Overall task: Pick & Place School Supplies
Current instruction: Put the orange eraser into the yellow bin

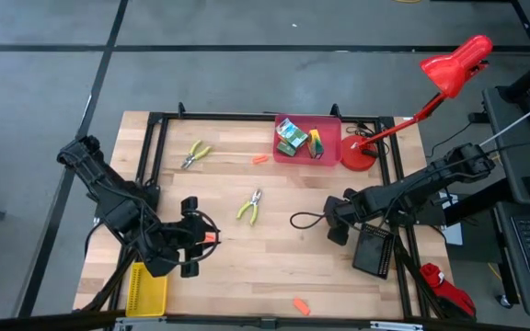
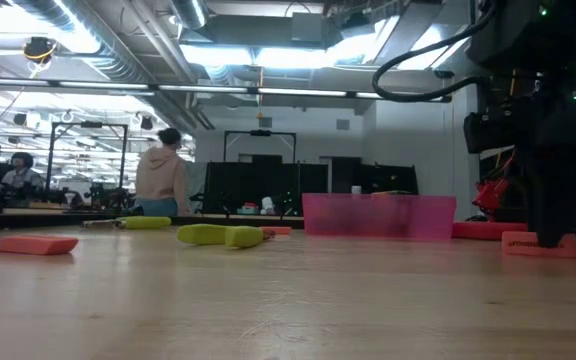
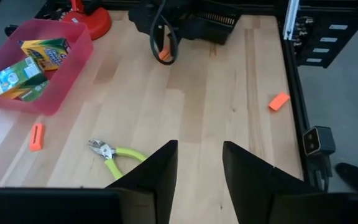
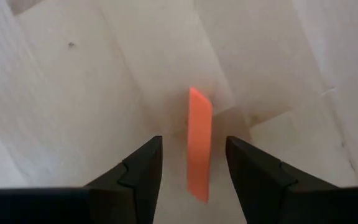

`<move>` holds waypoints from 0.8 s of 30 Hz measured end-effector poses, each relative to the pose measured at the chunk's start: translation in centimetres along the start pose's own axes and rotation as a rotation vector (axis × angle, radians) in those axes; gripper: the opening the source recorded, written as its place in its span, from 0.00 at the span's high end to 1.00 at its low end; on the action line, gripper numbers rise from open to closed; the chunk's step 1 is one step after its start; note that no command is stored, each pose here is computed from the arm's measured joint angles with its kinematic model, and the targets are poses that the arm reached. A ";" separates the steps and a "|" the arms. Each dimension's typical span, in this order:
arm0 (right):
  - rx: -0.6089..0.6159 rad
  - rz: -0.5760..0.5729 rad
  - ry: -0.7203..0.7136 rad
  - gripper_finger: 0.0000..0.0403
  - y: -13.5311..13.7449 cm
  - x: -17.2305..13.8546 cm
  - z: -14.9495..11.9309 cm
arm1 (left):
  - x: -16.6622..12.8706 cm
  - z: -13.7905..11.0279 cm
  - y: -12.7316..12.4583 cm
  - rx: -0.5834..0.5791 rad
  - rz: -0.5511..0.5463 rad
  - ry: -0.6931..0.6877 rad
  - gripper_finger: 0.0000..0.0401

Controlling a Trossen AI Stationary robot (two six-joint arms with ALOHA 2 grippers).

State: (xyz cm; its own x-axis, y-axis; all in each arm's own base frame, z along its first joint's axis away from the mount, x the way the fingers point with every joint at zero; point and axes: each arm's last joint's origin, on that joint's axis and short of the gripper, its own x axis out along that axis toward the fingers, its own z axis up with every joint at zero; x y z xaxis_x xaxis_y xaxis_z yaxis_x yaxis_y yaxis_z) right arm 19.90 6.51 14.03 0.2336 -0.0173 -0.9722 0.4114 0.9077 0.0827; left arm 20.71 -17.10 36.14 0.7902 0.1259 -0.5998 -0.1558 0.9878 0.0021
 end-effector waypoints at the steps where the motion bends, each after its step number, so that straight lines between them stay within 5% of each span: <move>1: 0.001 -0.002 -0.001 0.56 0.0 0.0 0.0 | 0.0 0.0 0.0 -0.002 -0.001 0.000 0.70; 13: 0.056 0.009 0.006 0.95 0.1 -0.1 0.0 | -0.1 0.0 -0.1 -0.009 0.019 -0.021 0.78; 24: 0.147 0.165 -0.014 0.94 2.4 -0.8 -1.0 | -0.1 -0.1 0.1 -0.004 0.044 -0.020 0.84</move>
State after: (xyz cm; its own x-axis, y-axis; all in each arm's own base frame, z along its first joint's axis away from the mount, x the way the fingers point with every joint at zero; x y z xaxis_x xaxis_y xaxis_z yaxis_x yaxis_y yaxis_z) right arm 19.85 9.14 14.80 0.3199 0.1197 -0.9399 0.4906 0.8277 0.2724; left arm 20.51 -17.03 36.11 0.7943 0.1709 -0.5830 -0.1931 0.9809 0.0244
